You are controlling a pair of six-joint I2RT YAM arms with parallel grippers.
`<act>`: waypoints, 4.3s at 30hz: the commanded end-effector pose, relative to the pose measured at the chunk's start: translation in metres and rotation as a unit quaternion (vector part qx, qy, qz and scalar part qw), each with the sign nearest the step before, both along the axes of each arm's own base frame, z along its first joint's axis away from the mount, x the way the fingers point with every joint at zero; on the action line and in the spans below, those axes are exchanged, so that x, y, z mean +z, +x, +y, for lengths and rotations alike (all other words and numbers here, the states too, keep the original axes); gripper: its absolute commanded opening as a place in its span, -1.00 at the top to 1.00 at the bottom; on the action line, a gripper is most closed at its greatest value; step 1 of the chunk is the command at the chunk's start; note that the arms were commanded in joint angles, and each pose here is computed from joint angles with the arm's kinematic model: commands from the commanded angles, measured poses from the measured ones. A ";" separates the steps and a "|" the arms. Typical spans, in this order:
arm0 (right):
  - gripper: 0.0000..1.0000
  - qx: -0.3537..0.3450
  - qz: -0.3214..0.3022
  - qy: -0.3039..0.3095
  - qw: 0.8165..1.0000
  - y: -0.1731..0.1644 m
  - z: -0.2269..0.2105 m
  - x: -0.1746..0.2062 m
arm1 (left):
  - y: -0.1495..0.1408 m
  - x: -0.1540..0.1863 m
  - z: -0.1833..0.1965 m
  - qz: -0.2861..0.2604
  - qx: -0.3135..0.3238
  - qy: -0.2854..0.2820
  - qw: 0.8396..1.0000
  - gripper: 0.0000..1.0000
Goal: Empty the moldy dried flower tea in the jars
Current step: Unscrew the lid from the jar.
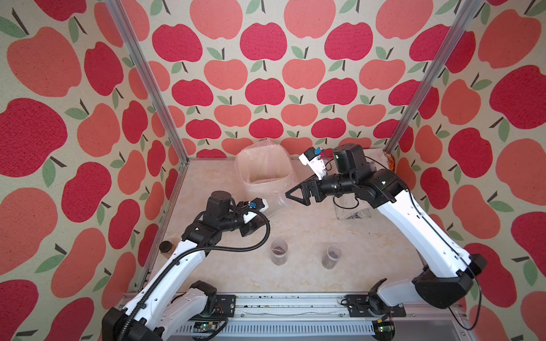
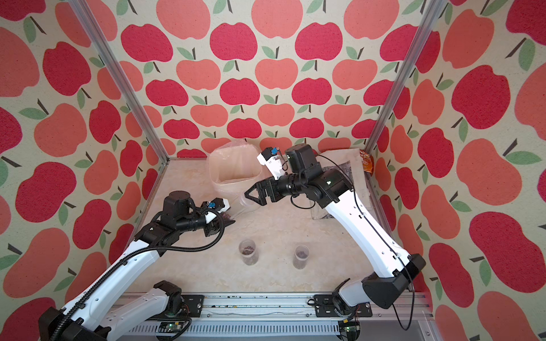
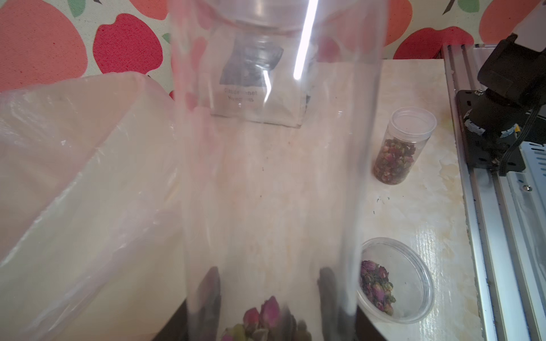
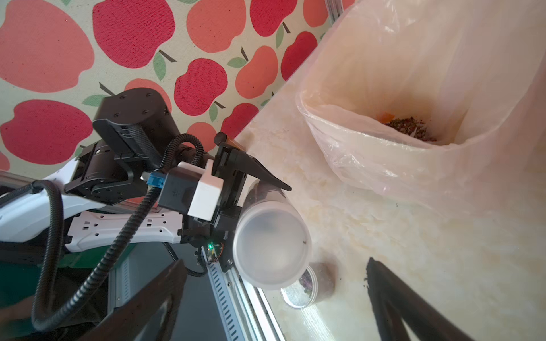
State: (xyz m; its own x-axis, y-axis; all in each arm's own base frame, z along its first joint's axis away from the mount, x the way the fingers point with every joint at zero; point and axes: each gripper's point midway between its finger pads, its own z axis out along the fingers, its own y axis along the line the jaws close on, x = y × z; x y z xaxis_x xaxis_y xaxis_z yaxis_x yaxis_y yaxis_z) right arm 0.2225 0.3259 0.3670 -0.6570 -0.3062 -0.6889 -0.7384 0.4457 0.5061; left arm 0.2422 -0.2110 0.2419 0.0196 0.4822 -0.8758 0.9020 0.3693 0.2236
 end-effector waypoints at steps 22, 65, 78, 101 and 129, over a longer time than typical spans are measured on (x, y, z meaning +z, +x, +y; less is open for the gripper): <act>-0.04 0.030 0.074 -0.031 0.996 -0.012 0.024 -0.044 | 0.003 0.001 -0.003 -0.032 0.002 0.024 0.999 0.77; -0.91 -0.048 0.057 0.034 0.997 0.010 -0.001 -0.005 | 0.006 -0.002 0.001 -0.032 0.006 0.032 0.999 0.79; -0.51 -0.011 0.098 -0.004 0.995 -0.008 0.020 -0.041 | 0.002 -0.003 0.002 -0.036 0.006 0.039 0.999 0.78; 0.45 0.289 -0.311 -0.222 0.878 -0.025 -0.004 -0.048 | -0.035 0.011 -0.017 0.063 -0.098 -0.042 0.992 0.78; 0.46 0.193 -0.330 -0.184 0.906 -0.023 -0.022 -0.026 | -0.010 -0.001 0.003 0.033 0.000 -0.008 0.999 0.78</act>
